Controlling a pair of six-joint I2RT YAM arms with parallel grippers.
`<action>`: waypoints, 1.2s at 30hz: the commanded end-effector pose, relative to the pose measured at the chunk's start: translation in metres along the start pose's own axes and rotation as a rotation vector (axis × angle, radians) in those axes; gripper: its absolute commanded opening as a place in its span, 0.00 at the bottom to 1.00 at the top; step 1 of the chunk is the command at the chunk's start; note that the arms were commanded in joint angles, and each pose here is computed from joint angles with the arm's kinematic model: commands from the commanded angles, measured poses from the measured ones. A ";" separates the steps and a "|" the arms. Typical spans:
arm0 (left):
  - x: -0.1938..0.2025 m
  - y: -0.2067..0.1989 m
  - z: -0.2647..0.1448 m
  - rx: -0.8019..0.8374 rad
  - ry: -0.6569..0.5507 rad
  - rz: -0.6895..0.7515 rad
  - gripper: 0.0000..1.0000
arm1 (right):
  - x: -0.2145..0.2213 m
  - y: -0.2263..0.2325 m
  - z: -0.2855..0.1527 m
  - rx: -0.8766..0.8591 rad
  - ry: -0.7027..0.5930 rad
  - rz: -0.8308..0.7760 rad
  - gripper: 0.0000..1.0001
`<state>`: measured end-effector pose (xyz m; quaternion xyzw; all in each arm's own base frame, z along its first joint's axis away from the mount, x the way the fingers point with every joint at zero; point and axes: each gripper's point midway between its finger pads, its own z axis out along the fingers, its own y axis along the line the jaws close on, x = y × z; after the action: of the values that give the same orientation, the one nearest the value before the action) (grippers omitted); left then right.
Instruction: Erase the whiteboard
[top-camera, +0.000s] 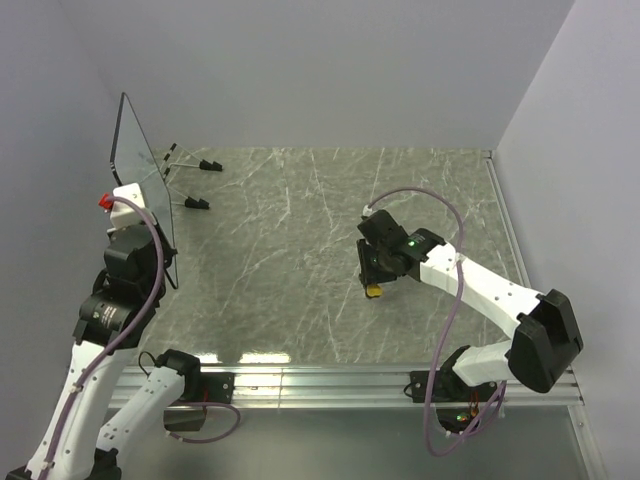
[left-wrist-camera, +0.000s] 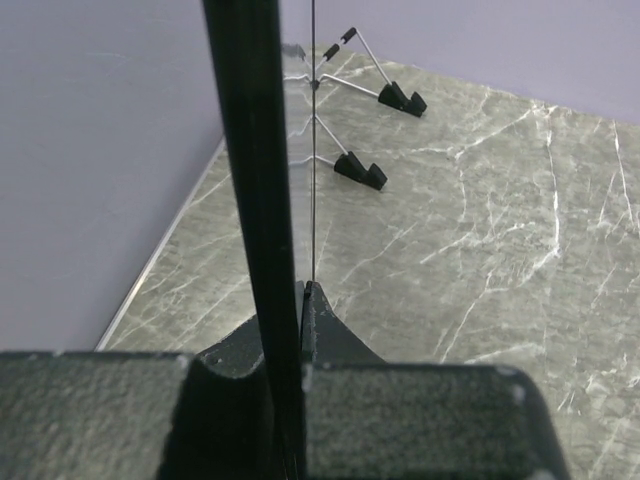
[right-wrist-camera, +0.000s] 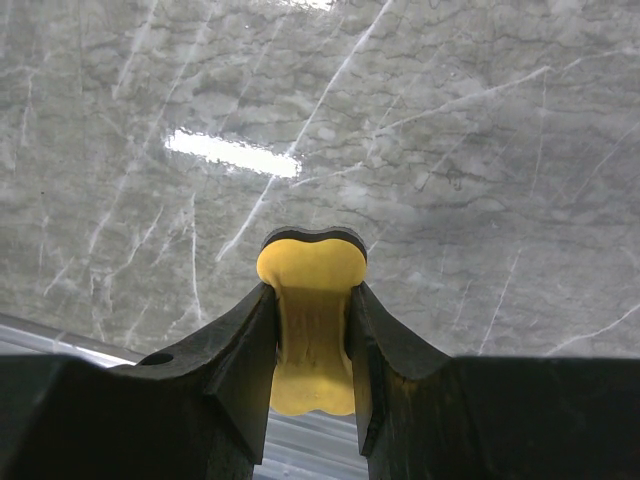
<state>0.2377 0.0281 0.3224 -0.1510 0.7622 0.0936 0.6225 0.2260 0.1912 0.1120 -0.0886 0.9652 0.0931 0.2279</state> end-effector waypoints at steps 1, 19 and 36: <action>-0.067 -0.003 -0.010 0.037 -0.241 -0.165 0.00 | -0.019 0.013 -0.009 -0.029 -0.036 -0.002 0.00; -0.123 -0.030 -0.029 0.204 -0.309 -0.211 0.00 | -0.018 0.017 -0.001 -0.029 -0.035 0.002 0.00; -0.087 -0.014 0.030 0.081 -0.274 -0.160 0.00 | -0.013 0.007 0.001 0.002 -0.033 -0.042 0.00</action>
<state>0.2777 0.0289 0.3170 -0.1533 0.7716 0.0599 0.6145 0.2294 0.1971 0.1058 -0.0989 0.9662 0.0852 0.2221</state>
